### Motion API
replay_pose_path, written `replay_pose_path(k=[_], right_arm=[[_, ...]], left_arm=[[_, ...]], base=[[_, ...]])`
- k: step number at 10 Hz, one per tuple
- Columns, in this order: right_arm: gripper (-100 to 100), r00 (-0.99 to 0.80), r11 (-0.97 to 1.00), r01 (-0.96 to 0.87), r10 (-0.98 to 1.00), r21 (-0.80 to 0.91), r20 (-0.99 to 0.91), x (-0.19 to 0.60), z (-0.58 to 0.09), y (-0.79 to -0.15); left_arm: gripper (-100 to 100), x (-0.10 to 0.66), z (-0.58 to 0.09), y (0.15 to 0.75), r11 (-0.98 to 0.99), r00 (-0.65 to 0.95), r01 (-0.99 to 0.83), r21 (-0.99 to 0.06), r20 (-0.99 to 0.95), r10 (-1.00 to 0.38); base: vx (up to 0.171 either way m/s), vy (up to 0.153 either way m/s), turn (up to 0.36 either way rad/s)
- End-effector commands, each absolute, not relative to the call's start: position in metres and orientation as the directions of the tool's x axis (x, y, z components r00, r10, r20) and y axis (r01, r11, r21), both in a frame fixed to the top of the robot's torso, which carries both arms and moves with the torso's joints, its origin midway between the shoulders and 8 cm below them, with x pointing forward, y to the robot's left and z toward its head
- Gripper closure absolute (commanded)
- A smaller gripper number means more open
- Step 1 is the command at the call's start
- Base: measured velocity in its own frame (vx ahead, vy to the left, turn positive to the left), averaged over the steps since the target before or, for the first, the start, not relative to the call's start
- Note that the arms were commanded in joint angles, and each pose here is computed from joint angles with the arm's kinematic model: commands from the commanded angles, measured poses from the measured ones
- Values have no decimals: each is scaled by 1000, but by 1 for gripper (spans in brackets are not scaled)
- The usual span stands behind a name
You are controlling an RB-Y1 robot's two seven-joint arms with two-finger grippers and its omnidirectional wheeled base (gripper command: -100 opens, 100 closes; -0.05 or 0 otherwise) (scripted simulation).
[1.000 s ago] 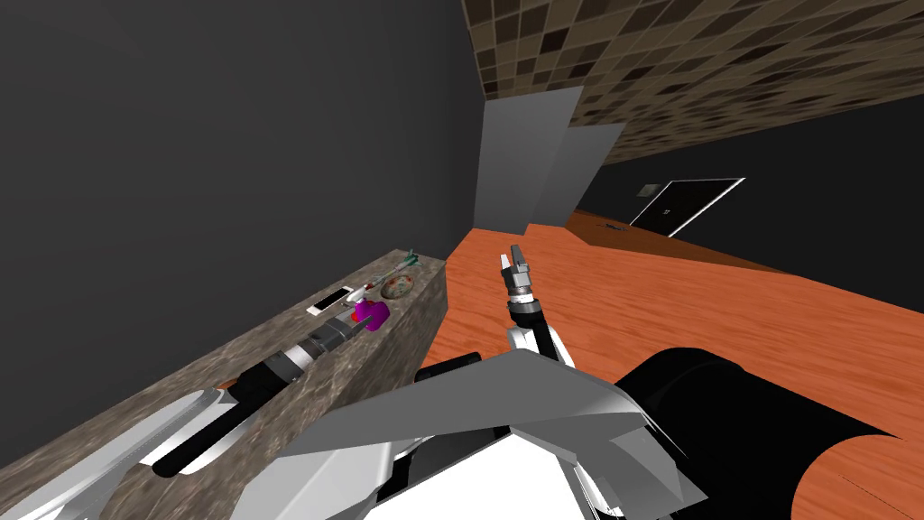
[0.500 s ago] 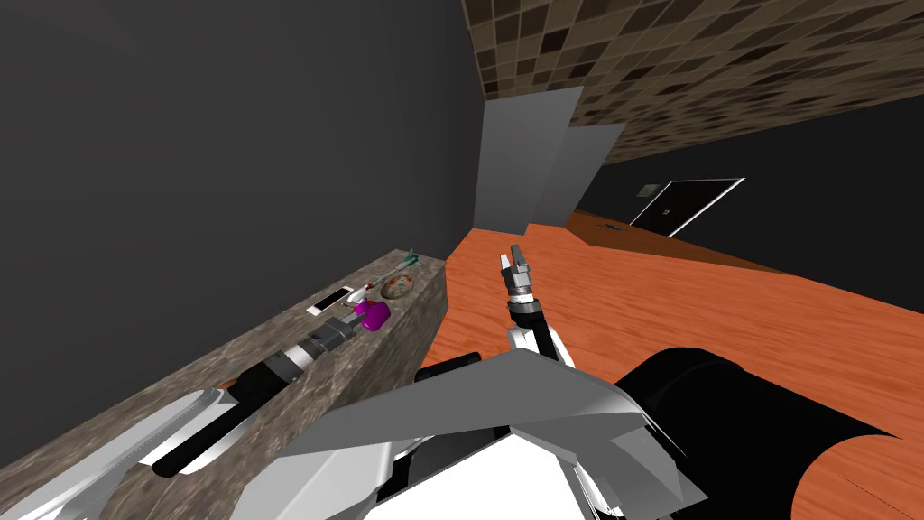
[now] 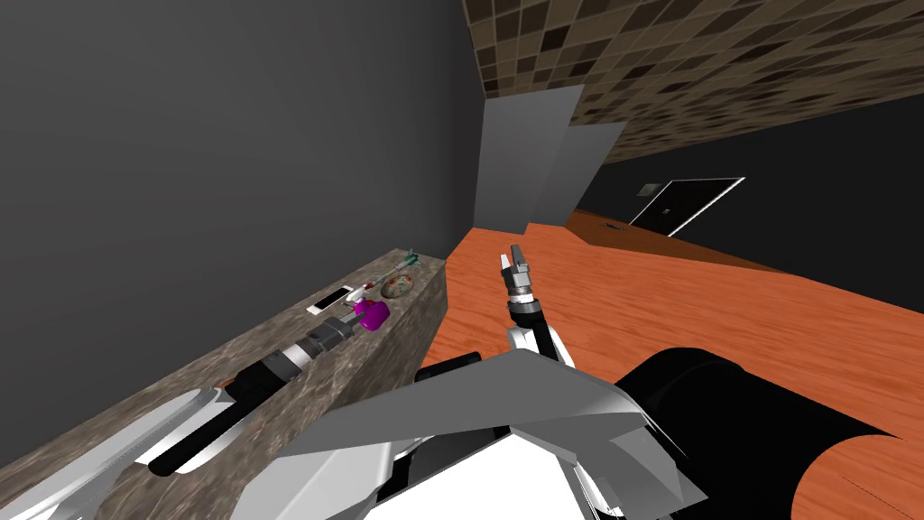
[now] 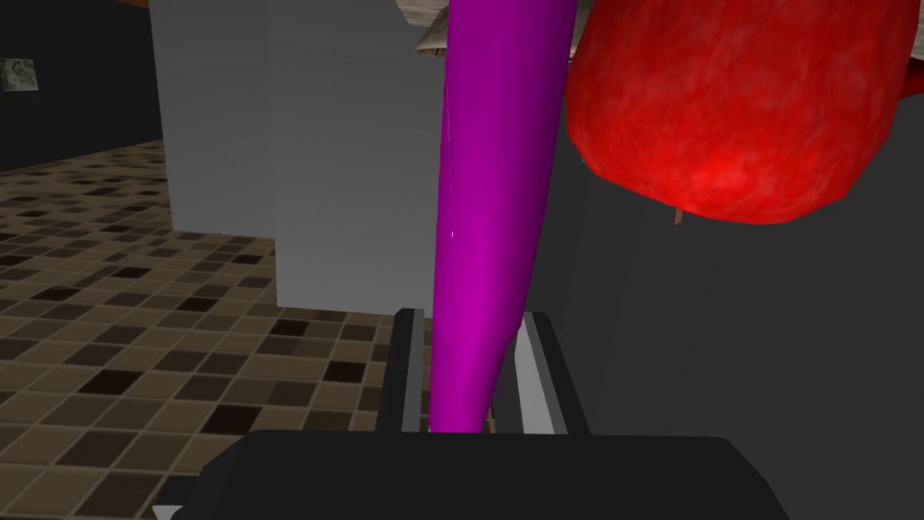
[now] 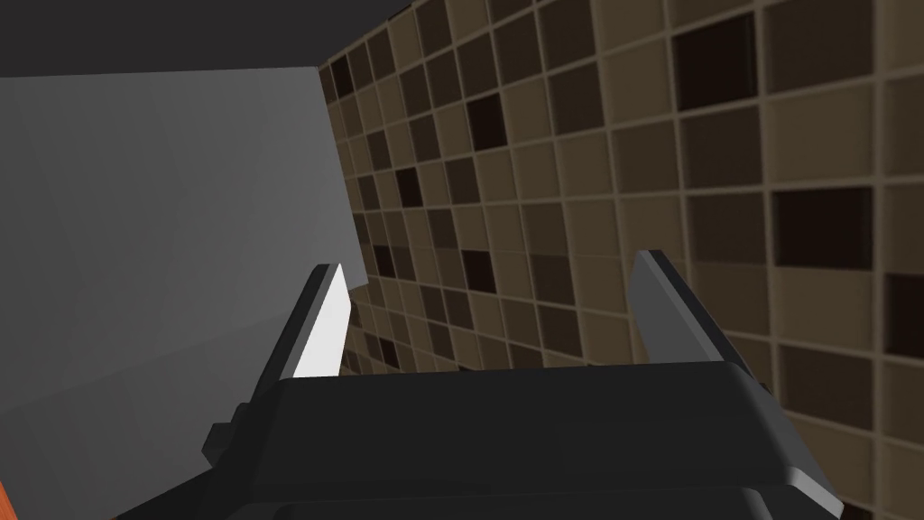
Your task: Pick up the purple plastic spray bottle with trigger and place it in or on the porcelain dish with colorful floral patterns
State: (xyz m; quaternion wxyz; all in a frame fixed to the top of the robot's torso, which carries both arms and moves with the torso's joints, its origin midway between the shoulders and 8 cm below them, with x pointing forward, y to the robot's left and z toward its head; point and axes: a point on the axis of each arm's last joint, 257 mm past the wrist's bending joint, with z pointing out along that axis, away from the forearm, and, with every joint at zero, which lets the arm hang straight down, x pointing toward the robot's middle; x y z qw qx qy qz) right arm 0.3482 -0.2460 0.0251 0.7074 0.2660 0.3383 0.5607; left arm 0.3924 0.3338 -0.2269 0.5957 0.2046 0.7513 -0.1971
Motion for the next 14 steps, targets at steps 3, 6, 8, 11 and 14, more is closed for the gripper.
replay_pose_path(k=[3,6,8,11,14], right_arm=[[0,142,230,-613,973,756,-180,348,25,-246],[0,142,230,-613,973,756,-180,348,25,-246],[0,142,230,-613,973,756,-180,348,25,-246],[0,142,230,-613,973,756,-180,348,25,-246],[0,142,230,-613,973,756,-180,348,25,-246]], left_arm=[[100,401,-223,350,853,-250,511,-107,-968,29],[100,411,-216,368,867,-280,476,-148,-960,-10],[100,418,-210,381,876,-298,449,-177,-954,-39],[100,428,-201,398,886,-321,409,-220,-943,-86],[100,435,-193,411,890,-338,376,-257,-933,-127]], base=[[-89,25,-3],[-57,24,-9],[-51,28,-13],[-33,36,-13],[-15,27,-15]])
